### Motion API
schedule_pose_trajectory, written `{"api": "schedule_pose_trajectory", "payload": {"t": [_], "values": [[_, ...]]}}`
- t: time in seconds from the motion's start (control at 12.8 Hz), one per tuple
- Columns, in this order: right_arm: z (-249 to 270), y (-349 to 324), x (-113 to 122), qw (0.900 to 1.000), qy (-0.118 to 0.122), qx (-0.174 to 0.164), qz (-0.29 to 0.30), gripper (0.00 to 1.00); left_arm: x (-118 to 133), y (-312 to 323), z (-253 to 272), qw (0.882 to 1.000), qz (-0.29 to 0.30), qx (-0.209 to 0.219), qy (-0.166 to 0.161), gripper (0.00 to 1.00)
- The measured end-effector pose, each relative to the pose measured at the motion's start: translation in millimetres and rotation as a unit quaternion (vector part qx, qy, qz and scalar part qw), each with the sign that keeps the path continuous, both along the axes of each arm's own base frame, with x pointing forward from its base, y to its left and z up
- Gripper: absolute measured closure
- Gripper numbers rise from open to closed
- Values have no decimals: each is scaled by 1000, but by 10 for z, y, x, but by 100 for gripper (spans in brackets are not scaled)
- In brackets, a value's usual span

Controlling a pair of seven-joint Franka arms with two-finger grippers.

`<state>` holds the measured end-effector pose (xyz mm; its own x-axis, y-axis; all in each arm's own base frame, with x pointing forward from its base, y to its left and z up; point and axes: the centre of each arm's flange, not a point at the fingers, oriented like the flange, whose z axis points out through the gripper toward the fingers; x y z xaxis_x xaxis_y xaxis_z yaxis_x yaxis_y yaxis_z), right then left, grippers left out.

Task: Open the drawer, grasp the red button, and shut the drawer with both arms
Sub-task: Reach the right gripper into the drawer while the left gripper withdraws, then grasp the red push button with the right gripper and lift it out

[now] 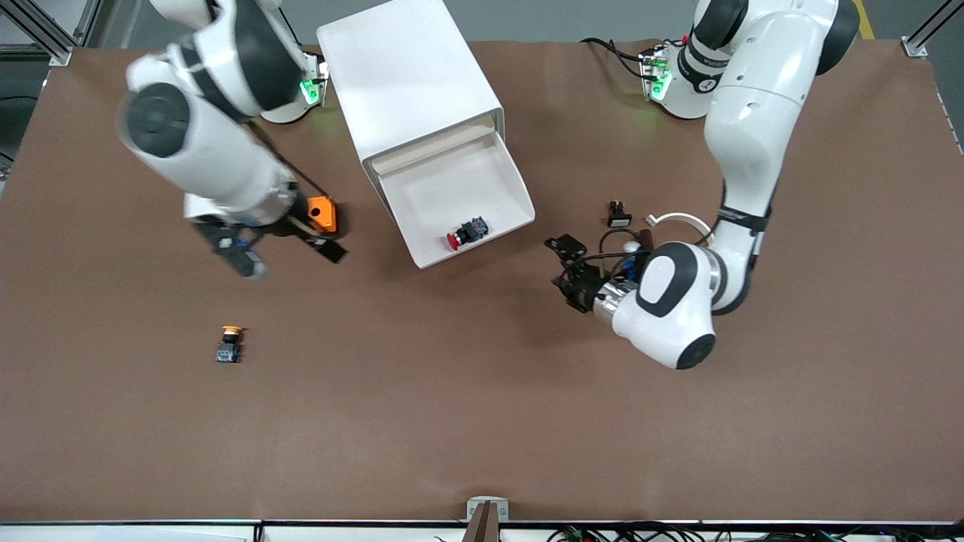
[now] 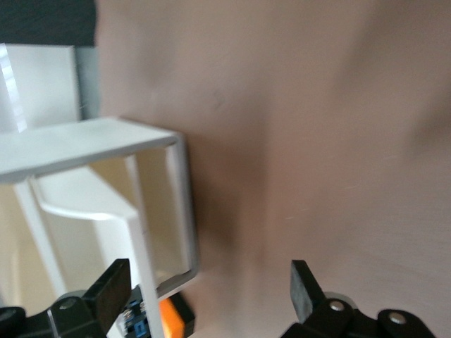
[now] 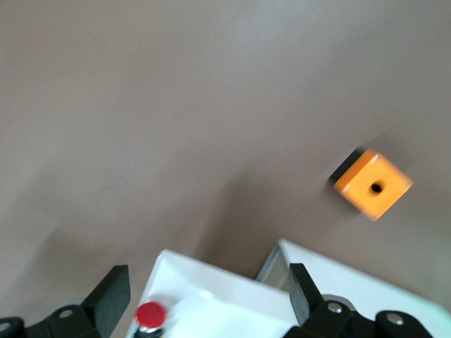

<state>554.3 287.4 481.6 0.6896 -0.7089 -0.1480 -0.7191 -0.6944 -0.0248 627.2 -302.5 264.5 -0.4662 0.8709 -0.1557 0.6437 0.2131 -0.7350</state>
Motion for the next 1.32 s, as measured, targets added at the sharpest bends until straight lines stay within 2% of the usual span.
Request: {"api": "schedule_pose_trajectory", "payload": {"t": [0.16, 0.31, 0.47, 0.55, 0.78, 0.94, 1.09, 1.32], "values": [[-267, 446, -83, 999, 8, 15, -37, 0, 155, 307, 307, 997, -38, 10, -62, 0], [-543, 830, -179, 997, 14, 22, -67, 0, 236, 533, 697, 986, -101, 14, -132, 0], [-829, 1210, -327, 996, 8, 13, -93, 0, 234, 632, 1140, 963, -182, 11, -200, 0], [-971, 1393, -419, 995, 4, 8, -101, 0, 220, 659, 1315, 950, -216, 5, -224, 0], [-1272, 1706, -611, 994, 2, -5, -106, 0, 208, 727, 1520, 916, -300, -18, -265, 0], [-1337, 1767, -658, 994, 2, -10, -111, 0, 197, 750, 1657, 888, -355, -44, -290, 0], [-1348, 1833, -717, 994, 1, -11, -108, 4, 163, 774, 1905, 851, -409, -72, -320, 0], [-1355, 1878, -746, 994, -2, -8, -105, 40, 103, 885, 2217, 789, -501, -85, -345, 0]]}}
